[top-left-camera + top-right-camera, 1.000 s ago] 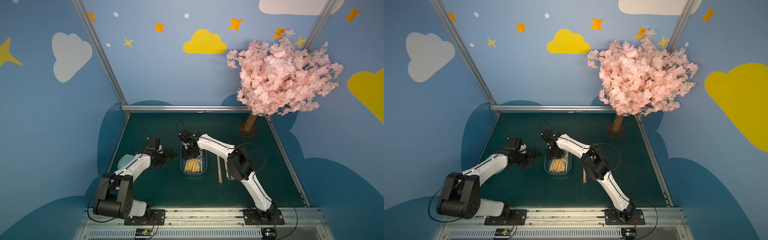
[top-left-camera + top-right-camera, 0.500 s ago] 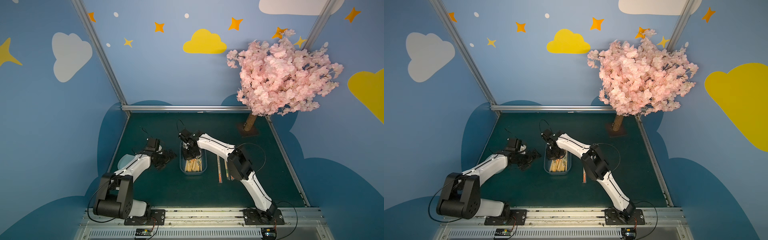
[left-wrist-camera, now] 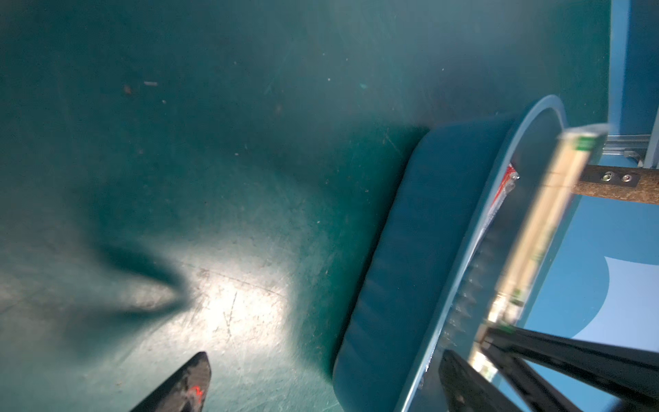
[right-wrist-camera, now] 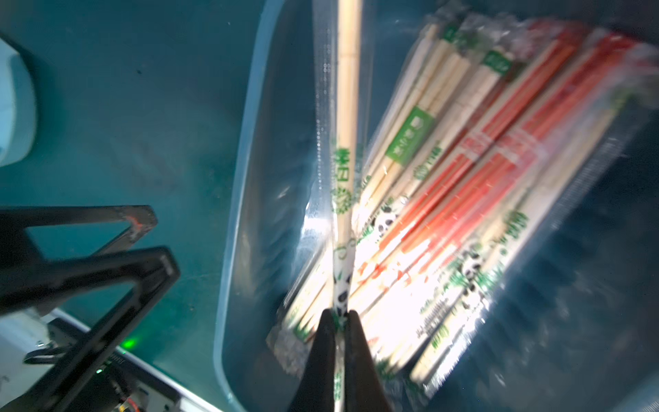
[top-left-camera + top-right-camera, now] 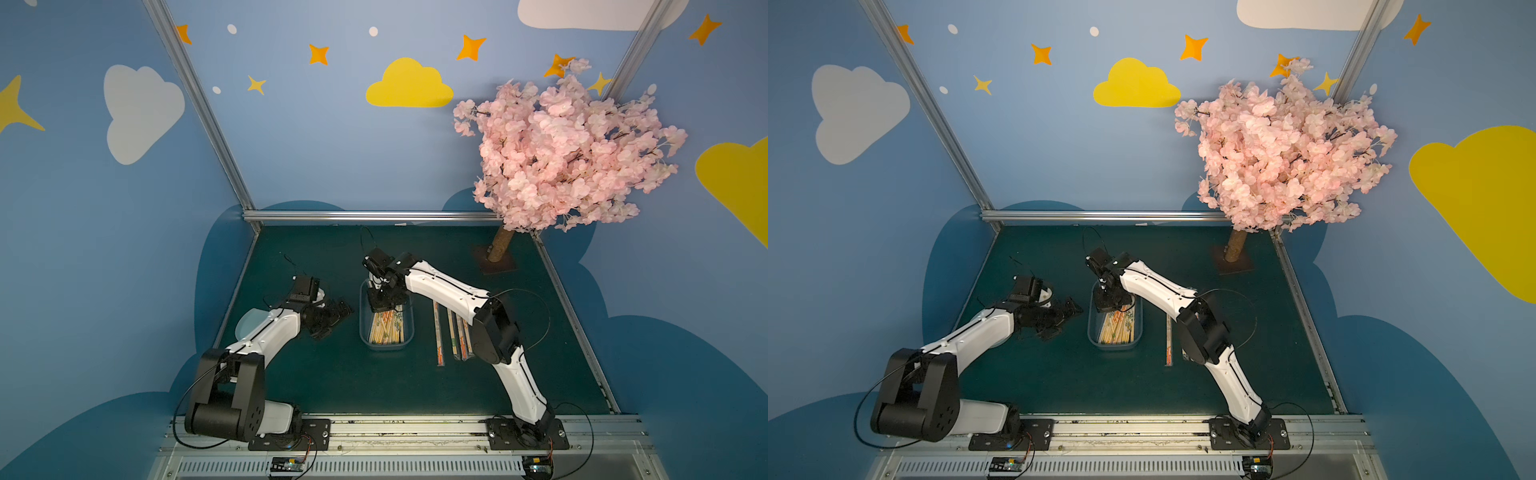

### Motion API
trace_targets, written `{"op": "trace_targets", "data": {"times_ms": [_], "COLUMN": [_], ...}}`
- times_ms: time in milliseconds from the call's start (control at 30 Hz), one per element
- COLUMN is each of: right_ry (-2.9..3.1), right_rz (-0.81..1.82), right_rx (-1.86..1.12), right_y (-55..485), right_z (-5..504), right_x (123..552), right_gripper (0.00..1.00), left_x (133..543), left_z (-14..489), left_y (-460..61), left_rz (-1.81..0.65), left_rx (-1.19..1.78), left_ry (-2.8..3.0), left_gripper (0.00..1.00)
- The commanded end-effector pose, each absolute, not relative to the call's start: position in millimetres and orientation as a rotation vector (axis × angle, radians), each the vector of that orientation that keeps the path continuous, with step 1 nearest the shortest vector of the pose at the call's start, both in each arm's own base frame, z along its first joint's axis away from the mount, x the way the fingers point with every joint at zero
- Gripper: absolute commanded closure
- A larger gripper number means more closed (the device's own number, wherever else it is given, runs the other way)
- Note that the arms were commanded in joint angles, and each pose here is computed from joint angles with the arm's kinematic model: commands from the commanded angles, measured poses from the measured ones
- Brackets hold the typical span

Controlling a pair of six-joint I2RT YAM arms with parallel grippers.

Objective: Take the paired disposable chopsticks out of the storage box
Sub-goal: Pick up the paired disposable chopsticks from the storage box, then place the paired disposable chopsticks at the center of the board.

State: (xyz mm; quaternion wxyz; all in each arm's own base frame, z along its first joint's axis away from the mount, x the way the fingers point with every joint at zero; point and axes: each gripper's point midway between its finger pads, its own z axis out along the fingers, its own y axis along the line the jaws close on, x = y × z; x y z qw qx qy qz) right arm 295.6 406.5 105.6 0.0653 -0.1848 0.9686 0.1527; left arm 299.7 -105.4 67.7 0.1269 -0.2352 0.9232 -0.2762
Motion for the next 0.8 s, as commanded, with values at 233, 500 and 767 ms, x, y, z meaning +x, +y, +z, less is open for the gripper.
{"op": "trace_targets", "data": {"times_ms": [233,500,767], "right_ry": [2.829,2.893,2.991], "right_rz": [0.52,0.329,0.181], "right_rx": [-0.336,-0.176,-0.136], "right_y": [342,253,205], "right_z": [160,113,64], "right_x": [306,297,282], "right_gripper": [1.0,1.0,1.0], "left_x": [307,301,296], "left_z": [92,98,92], "left_y": [-112,-130,-141], "left_rz": [-0.836,-0.829,-0.821], "left_rx": [-0.609,-0.524,-0.511], "left_ry": [2.661,2.702,2.73], "left_gripper": [0.0,0.0,0.0]}}
